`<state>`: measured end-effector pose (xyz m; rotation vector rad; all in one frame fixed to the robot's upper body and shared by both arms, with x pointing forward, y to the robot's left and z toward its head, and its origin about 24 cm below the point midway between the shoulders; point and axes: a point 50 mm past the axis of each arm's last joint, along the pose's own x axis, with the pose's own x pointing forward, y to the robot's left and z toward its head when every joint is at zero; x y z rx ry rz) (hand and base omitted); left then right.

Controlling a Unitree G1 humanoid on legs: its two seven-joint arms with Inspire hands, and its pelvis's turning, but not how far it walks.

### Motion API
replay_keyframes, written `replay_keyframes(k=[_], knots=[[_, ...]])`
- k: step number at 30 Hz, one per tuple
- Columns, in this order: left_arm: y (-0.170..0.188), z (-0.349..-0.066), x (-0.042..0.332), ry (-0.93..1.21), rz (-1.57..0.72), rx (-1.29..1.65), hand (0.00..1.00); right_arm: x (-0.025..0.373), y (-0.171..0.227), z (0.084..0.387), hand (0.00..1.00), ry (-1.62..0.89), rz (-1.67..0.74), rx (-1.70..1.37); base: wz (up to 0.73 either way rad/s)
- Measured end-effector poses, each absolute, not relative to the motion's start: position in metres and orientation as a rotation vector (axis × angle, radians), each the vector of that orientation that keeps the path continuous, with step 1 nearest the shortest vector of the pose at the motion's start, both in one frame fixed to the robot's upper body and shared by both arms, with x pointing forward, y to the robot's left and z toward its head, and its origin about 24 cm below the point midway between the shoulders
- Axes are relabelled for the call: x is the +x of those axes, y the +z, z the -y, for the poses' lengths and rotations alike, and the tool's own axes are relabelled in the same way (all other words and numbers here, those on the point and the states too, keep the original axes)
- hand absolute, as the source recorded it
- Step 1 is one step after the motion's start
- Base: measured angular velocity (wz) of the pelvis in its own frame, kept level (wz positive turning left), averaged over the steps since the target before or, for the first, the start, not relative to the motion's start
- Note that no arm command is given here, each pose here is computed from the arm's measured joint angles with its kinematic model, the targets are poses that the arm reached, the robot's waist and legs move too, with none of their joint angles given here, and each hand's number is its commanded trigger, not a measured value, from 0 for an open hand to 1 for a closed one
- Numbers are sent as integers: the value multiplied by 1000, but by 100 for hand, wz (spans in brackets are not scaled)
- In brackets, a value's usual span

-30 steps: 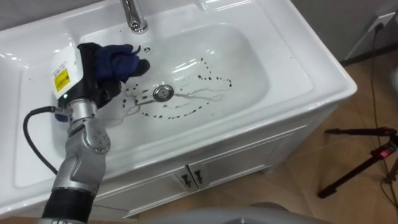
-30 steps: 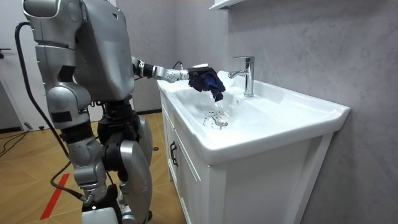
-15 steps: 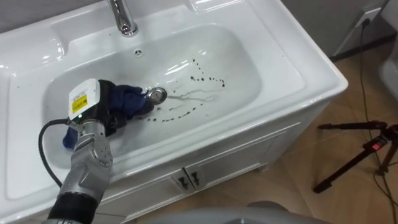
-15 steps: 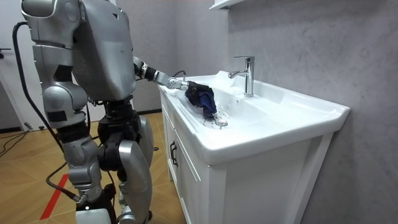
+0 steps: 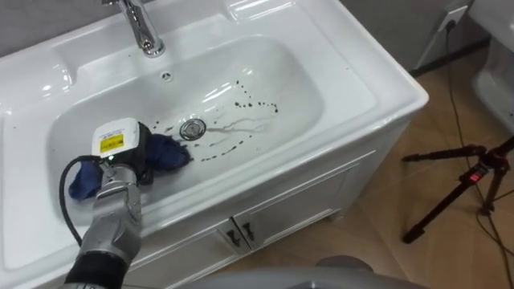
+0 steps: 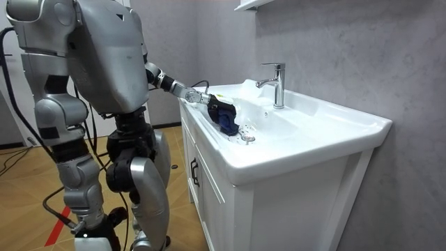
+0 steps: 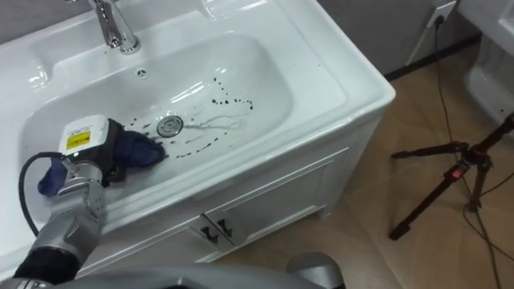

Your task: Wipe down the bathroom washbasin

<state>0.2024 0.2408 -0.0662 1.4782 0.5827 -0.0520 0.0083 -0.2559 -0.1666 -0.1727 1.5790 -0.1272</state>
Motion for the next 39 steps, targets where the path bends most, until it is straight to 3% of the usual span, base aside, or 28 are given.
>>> replay_keyframes(k=[9,17,39], knots=[[-72,-244,204,-57,-656,1479,100,6,-166,258,0,-119,-1605,-202,-4],[-72,-228,220,-99,-658,1438,100,9,-166,257,0,-92,-1602,-238,-6],[-70,-218,241,-146,-674,1375,100,23,-165,258,0,-122,-1549,-254,-2]])
